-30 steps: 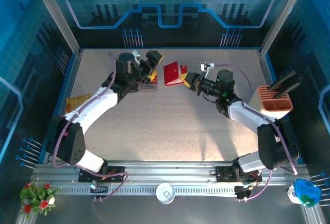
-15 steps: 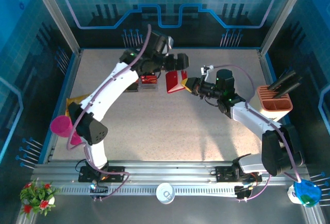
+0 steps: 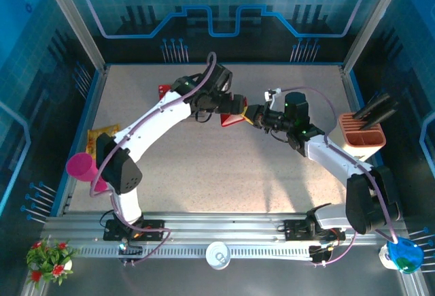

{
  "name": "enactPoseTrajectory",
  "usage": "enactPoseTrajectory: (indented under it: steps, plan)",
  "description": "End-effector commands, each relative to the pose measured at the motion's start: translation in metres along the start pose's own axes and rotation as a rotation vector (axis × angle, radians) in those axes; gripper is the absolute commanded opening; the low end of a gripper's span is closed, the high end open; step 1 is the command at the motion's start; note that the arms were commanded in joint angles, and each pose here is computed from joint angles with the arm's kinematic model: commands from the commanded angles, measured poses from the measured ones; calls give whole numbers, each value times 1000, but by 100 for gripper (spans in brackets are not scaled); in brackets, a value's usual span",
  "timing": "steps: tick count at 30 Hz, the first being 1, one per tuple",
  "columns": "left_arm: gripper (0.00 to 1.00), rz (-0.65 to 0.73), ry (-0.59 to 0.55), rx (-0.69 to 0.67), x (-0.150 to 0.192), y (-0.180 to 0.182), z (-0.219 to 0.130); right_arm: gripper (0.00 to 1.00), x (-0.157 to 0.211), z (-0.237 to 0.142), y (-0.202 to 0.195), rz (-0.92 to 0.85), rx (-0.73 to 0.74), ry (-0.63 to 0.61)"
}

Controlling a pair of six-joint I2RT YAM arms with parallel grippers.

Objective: Put the credit cards into the card holder
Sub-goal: Open the card holder at the center of the table.

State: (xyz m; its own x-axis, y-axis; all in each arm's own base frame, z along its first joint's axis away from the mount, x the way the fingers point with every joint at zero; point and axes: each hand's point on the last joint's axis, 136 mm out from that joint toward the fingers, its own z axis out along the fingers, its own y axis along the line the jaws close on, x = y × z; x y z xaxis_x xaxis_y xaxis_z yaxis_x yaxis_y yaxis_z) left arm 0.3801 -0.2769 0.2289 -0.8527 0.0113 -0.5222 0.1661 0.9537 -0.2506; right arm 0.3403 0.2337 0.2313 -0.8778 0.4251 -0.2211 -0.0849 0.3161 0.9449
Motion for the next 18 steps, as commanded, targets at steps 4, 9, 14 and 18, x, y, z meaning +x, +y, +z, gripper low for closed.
enactPoseTrajectory:
  steps: [4,9,14,18]
  plan:
    - [99,9,-89,-46,-2,15,-18,0,-4,0,9,-42,-21,-8]
    - [99,-15,-96,-101,6,31,-16,0,-3,4,-1,-28,-11,5]
    - [99,-80,-85,-168,17,61,-9,0,0,7,-11,-20,2,10]
    - [99,-87,-45,-204,33,78,2,0,9,13,-22,-14,9,29]
